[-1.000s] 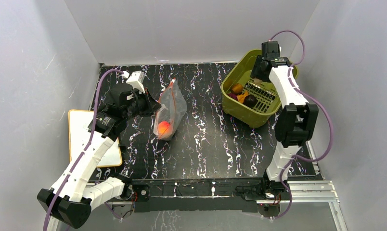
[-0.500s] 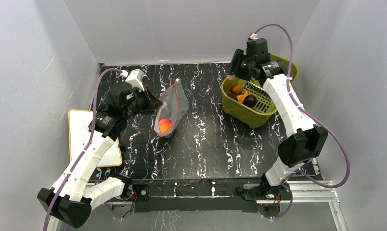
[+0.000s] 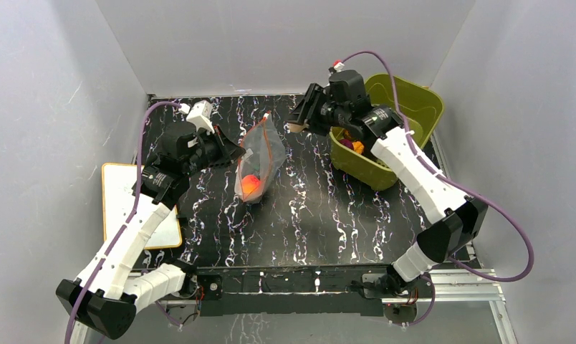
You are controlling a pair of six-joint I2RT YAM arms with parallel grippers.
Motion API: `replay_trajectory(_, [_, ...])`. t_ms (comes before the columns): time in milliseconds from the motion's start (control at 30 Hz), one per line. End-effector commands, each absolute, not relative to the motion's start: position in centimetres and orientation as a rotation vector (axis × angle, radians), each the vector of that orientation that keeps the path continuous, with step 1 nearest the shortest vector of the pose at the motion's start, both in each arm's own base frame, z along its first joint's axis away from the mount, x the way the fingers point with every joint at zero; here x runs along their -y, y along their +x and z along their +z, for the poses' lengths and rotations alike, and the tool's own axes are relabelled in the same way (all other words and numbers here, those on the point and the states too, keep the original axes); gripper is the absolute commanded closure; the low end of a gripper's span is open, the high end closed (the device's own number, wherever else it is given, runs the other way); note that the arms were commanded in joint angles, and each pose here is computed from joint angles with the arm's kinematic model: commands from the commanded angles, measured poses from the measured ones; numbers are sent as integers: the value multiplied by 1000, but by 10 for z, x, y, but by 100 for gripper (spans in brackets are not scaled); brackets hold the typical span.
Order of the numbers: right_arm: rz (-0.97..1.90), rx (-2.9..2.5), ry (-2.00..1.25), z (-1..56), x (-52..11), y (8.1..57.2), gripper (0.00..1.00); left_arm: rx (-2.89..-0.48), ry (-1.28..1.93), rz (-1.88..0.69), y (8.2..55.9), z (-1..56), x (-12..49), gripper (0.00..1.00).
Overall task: Place the food in the zip-top bag and seal the zipper
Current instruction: Place the fake vegetable in the zipper food storage bag.
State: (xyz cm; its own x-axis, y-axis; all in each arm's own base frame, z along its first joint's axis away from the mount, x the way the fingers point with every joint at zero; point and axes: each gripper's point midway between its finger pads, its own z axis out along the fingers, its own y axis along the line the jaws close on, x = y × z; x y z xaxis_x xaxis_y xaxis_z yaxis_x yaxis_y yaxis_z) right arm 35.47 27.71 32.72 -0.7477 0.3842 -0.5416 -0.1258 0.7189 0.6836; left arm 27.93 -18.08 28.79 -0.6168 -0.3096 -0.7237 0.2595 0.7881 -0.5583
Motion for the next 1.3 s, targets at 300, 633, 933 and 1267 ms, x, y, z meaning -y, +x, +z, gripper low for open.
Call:
replay_trajectory(300, [1268, -2103, 93, 389, -366, 303, 64, -2052, -60, -887, 279, 296, 189, 100])
replay_trajectory(633, [1153, -2246, 44, 354, -386, 295, 61, -2036, -60, -946, 277, 300, 196, 100])
replay_trajectory(933, [1052, -2291, 63, 334, -378, 299, 44, -2034, -75, -935, 274, 297, 192, 100])
replay_trajectory(1267, [1054, -2241, 27, 352, -376, 301, 38, -2040, -72, -930, 275, 294, 192, 100])
